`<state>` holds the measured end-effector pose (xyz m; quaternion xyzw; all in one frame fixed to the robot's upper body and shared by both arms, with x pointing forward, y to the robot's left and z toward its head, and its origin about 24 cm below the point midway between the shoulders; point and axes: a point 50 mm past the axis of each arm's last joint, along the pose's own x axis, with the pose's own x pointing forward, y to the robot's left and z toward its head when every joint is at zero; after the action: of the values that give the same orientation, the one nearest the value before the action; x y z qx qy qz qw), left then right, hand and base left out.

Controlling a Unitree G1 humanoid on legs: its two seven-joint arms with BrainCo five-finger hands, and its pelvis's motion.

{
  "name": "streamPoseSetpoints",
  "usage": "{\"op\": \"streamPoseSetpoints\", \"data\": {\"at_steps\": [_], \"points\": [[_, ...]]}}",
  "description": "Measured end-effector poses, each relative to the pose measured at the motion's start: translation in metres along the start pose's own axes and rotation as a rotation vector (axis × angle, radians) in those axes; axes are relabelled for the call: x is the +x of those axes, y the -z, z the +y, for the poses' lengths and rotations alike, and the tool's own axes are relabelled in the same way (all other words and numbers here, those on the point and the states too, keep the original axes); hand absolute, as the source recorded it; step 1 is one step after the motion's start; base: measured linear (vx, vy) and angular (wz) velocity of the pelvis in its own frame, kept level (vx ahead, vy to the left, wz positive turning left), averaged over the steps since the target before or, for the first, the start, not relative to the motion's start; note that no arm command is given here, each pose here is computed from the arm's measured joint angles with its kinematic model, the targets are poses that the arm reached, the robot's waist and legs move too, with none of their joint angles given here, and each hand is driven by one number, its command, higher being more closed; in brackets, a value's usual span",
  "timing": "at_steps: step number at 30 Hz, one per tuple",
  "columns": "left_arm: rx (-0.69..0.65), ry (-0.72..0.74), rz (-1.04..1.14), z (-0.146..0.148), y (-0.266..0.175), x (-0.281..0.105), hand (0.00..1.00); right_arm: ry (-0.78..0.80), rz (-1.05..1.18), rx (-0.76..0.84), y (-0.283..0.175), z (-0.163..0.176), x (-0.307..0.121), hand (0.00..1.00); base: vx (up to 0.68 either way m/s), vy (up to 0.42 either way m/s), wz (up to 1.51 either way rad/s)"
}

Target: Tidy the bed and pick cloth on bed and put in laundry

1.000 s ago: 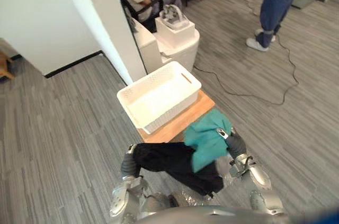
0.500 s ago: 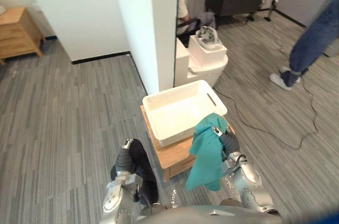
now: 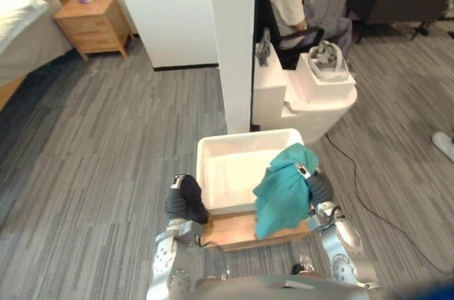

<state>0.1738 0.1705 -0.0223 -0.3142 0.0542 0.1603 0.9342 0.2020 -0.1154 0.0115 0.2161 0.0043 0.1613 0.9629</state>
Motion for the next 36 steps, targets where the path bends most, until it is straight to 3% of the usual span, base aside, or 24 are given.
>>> {"op": "streamPoseSetpoints", "data": {"at_steps": [11,16,21,25,30,32,36], "points": [[-0.011,-0.386,-0.316,0.052,-0.061,0.005,1.00,0.142,0.090,0.032,0.010,-0.022,-0.029,1.00,-0.03,-0.012,0.40],[-0.055,-0.368,-0.590,0.034,-0.115,0.005,1.00,0.143,0.089,0.077,0.011,-0.014,-0.030,1.00,-0.01,0.019,0.12],[0.009,-0.181,-0.916,0.004,-0.190,0.007,1.00,0.139,0.097,0.108,0.014,-0.006,-0.036,1.00,-0.01,0.019,-0.06],[0.101,0.003,-1.051,-0.026,-0.218,0.010,1.00,0.140,0.109,0.112,0.015,-0.005,-0.038,1.00,-0.04,0.019,-0.12],[0.105,0.337,-1.077,-0.089,-0.223,0.022,1.00,0.147,0.126,0.118,0.018,-0.005,-0.042,1.00,-0.02,0.011,-0.36],[0.173,0.527,-1.034,-0.132,-0.210,0.026,1.00,0.149,0.128,0.120,0.019,-0.005,-0.042,1.00,0.01,0.015,-0.44],[0.304,0.734,-0.961,-0.187,-0.190,0.029,1.00,0.159,0.138,0.128,0.021,-0.005,-0.047,1.00,0.01,-0.004,-0.42]]}}
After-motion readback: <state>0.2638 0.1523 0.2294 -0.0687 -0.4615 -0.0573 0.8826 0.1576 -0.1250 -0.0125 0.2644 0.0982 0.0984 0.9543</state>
